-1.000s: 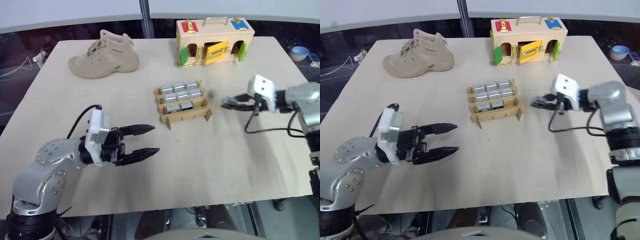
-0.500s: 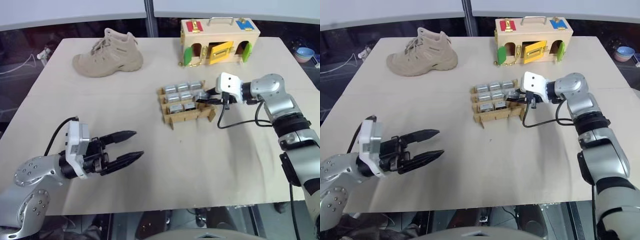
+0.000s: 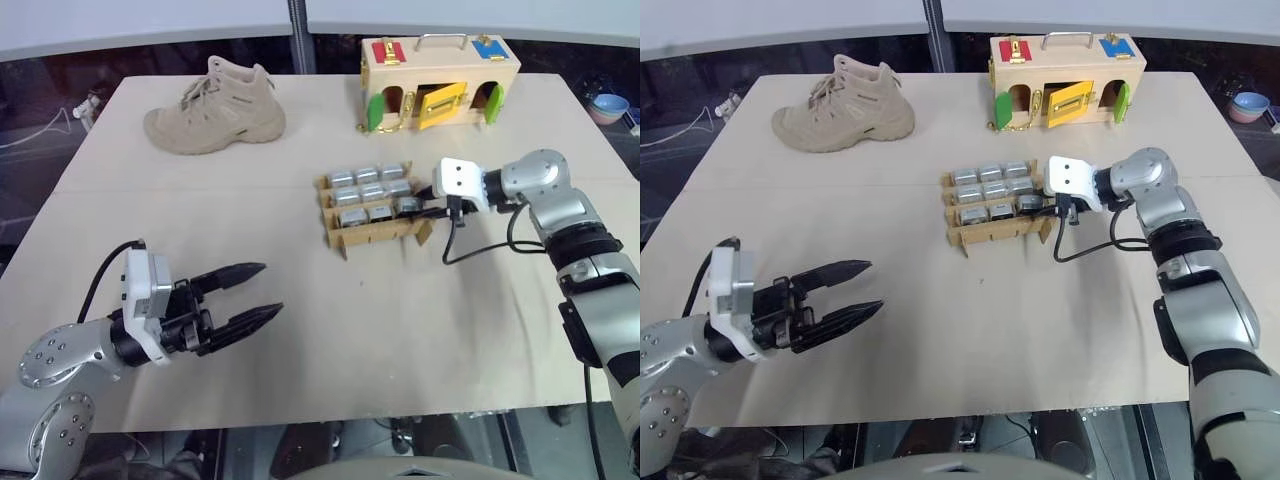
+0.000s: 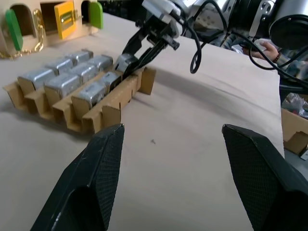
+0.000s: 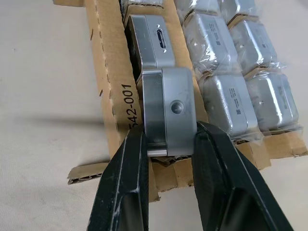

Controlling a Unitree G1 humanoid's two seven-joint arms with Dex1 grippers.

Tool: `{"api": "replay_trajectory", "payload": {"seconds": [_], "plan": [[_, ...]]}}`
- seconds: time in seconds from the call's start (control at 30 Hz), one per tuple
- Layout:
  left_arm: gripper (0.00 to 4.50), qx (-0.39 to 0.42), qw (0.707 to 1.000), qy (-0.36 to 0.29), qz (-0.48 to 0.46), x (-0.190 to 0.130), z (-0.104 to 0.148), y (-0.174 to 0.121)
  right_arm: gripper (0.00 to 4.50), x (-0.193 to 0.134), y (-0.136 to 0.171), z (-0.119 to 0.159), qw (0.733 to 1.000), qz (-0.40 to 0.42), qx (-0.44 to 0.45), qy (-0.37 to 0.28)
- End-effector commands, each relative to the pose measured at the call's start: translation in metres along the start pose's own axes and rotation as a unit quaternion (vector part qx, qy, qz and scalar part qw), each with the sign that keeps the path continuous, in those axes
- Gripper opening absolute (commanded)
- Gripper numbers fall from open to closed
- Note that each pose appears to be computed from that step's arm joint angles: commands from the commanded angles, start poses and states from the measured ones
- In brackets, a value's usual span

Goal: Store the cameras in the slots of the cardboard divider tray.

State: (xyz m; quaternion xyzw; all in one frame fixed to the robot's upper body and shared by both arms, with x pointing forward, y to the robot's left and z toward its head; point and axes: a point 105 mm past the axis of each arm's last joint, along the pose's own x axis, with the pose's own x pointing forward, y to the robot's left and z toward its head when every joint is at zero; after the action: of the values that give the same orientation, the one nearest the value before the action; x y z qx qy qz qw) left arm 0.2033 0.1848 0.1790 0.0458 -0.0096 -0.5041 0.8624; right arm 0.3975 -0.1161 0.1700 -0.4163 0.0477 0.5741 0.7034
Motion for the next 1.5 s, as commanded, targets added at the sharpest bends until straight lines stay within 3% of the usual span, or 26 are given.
{"api": "replay_trajectory", "payload": {"seconds": [0.03, 1.5], "plan": [[3.38, 0.023, 1.0, -0.012, -0.007, 0.002, 0.006, -0.005, 0.71, -0.003, -0.002, 0.0, 1.0, 0.016, -0.007, 0.015], [3.38, 0.027, 0.999, -0.02, -0.02, 0.005, 0.003, -0.006, 0.71, 0.007, -0.009, 0.0, 0.999, 0.04, 0.015, 0.03]]}}
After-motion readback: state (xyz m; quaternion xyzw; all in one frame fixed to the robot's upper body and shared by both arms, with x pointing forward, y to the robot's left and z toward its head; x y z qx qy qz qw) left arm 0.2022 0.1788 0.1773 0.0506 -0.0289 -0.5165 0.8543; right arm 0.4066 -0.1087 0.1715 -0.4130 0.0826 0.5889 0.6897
